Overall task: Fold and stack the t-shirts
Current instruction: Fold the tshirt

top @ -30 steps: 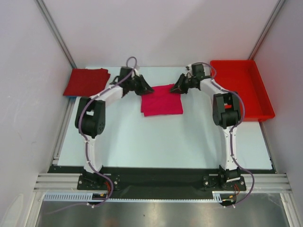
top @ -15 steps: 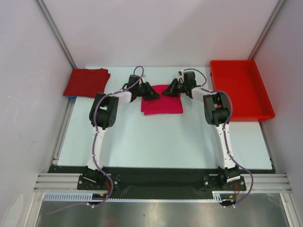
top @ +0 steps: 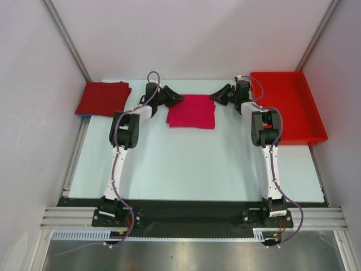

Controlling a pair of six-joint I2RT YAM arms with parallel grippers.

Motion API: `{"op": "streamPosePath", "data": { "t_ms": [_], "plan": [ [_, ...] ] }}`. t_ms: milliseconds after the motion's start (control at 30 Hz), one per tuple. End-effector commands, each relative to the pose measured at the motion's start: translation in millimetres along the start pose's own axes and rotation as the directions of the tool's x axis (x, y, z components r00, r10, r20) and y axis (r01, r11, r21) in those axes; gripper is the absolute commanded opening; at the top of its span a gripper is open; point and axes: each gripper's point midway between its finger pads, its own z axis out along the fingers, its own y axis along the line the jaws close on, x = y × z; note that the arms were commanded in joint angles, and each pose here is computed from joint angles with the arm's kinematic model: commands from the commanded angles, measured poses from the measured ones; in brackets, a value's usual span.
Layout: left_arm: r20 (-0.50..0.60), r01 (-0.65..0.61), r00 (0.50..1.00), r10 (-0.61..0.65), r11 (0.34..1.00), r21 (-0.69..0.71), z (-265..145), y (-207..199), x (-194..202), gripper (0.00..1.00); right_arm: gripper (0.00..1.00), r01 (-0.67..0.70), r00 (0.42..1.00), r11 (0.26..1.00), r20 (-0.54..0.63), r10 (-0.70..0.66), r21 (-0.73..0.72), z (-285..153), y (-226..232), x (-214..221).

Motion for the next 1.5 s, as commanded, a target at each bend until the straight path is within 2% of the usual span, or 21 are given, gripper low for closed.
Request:
{"op": "streamPosePath", "data": {
  "t_ms": [0,67,100,133,167,200,267,333,433,567,667,800,900,1100,1167,1200,1300,1333,1467],
  "plan": [
    [0.054,-0.083,0.995,0.083,0.997,-0.006,-19.9,-19.1,-28.5,0.31,0.12,0.005,0.999,0.994,0.033,-0.008,0.105,-14.0,-33.2,-20.5],
    [-0.013,-0.135,0.991,0.135,0.990,-0.040,-30.2,-23.9,-8.2,0.35,0.12,0.037,0.999,0.996,0.012,-0.038,0.084,-26.0,-12.2,-23.9],
    [-0.013,-0.164,0.986,0.164,0.986,-0.022,-42.0,-49.7,-8.9,0.35,0.12,0.052,0.999,0.995,0.003,-0.053,0.082,-30.5,-3.4,-24.1],
    [-0.024,-0.185,0.983,0.184,0.983,-0.020,-51.0,-59.0,-4.1,0.36,0.12,0.089,0.996,0.992,-0.020,-0.087,0.091,-38.7,7.3,-22.2],
    [-0.044,-0.177,0.984,0.175,0.983,-0.044,-59.9,-51.4,7.5,0.37,0.12,0.103,0.995,0.990,-0.027,-0.101,0.098,-44.4,14.6,-23.4],
    [-0.024,-0.209,0.978,0.209,0.978,-0.021,-74.8,-79.2,3.7,0.38,0.12,0.115,0.993,0.988,-0.031,-0.112,0.099,-48.6,20.8,-24.2],
    [-0.042,-0.231,0.972,0.229,0.973,-0.029,-85.6,-85.6,13.5,0.38,0.12,0.113,0.992,0.987,-0.071,-0.105,0.115,-59.8,24.9,-13.5],
    [-0.063,-0.230,0.972,0.228,0.973,-0.011,-97.5,-94.4,24.2,0.37,0.12,0.147,0.987,0.984,-0.077,-0.139,0.102,-73.0,50.7,-13.5],
    [-0.093,-0.185,0.978,0.187,0.982,0.032,-105.5,-97.4,40.0,0.34,0.12,0.177,0.981,0.980,-0.091,-0.169,0.093,-86.9,73.0,-7.8],
    [-0.127,-0.110,0.985,0.117,0.992,0.060,-106.1,-92.5,57.3,0.34,0.12,0.142,0.978,0.990,-0.156,-0.137,0.018,-84.0,98.1,25.4],
    [-0.164,-0.041,0.985,0.048,0.998,0.047,-101.0,-72.7,71.5,0.32,0.11,0.096,0.965,0.994,-0.240,-0.108,-0.061,-68.4,110.8,63.6],
    [-0.180,-0.005,0.984,0.005,1.000,0.001,-100.7,-40.7,83.9,0.31,0.11,-0.005,0.936,0.995,-0.350,-0.029,-0.098,-48.4,93.2,109.9],
    [-0.194,0.019,0.981,-0.031,0.998,-0.064,-103.3,-8.5,95.5,0.29,0.11,-0.021,0.929,0.995,-0.371,-0.017,-0.100,-49.0,78.3,119.4],
    [-0.235,0.015,0.969,-0.081,0.962,-0.272,-135.6,54.8,123.1,0.24,0.10,-0.042,0.917,0.998,-0.396,0.054,0.039,-86.1,8.7,138.4],
    [-0.240,0.010,0.966,-0.096,0.942,-0.336,-154.8,72.5,127.1,0.24,0.10,-0.007,0.912,0.996,-0.408,0.044,0.094,-102.2,-15.9,143.0],
    [-0.241,-0.005,0.967,-0.081,0.943,-0.334,-159.1,71.6,125.5,0.24,0.10,-0.002,0.908,0.989,-0.413,0.065,0.150,-114.0,-23.4,141.6],
    [-0.285,-0.112,0.958,0.014,0.936,-0.334,-170.2,53.9,117.9,0.27,0.10,0.051,0.906,0.983,-0.422,0.029,0.177,-129.4,-18.5,134.7],
    [-0.306,-0.148,0.951,0.041,0.929,-0.338,-178.3,44.4,116.9,0.27,0.10,0.061,0.908,0.983,-0.419,0.019,0.176,-131.8,-12.1,131.0],
    [-0.264,-0.209,0.955,0.137,0.941,-0.267,-183.8,-1.3,95.9,0.29,0.10,0.075,0.924,0.990,-0.383,-0.022,0.122,-130.7,36.3,114.9]
  ]
}}
